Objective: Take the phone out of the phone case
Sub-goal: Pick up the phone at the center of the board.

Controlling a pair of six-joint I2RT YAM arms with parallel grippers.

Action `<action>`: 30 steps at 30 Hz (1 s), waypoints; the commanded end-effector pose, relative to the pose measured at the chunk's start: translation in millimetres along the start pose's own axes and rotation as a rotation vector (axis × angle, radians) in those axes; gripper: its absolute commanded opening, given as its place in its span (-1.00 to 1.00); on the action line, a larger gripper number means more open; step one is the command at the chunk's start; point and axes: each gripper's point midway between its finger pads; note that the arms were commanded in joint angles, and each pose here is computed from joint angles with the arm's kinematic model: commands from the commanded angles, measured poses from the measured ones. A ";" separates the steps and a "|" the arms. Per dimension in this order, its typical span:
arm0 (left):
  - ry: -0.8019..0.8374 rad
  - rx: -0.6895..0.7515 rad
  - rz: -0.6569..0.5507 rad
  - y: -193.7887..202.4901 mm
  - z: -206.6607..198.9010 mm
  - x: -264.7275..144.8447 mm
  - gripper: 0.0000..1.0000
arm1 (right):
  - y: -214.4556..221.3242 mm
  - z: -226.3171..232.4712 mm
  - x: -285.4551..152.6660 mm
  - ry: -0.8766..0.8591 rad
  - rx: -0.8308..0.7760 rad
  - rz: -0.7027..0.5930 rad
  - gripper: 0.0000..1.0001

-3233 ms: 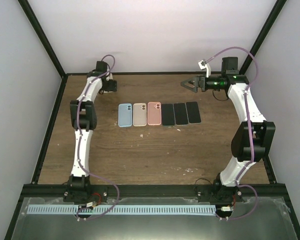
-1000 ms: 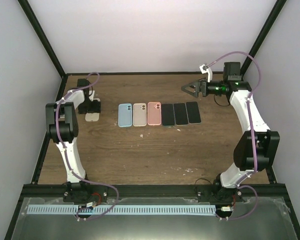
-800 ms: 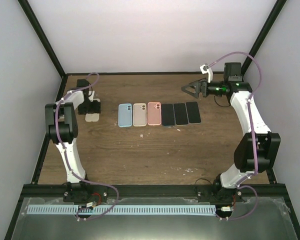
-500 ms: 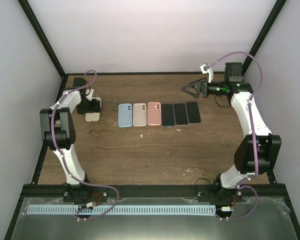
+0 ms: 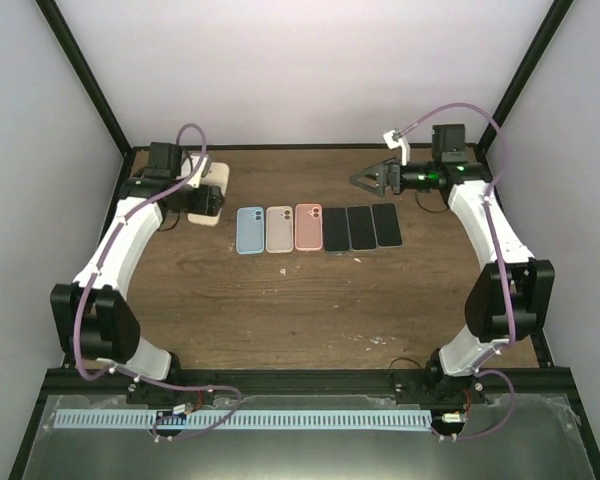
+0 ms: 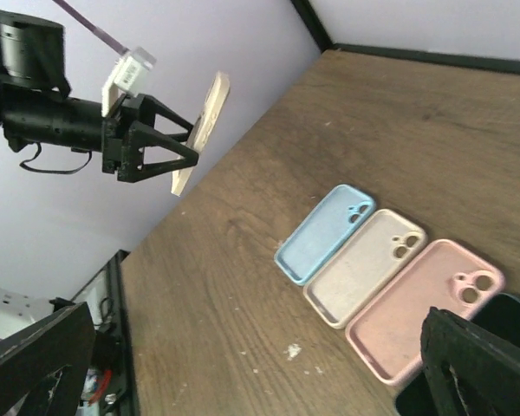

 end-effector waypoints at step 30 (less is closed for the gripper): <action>0.232 0.506 -0.225 10.5 -168.8 -76.3 -0.43 | 0.5 92.6 155.4 -0.389 0.155 0.180 -0.02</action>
Point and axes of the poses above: each gripper's point midway between its finger pads, its own x axis out along the fingers, its own z axis along the line the jaws close on, y = z × x, and after that the axes turned 7 degrees about -x, right-handed
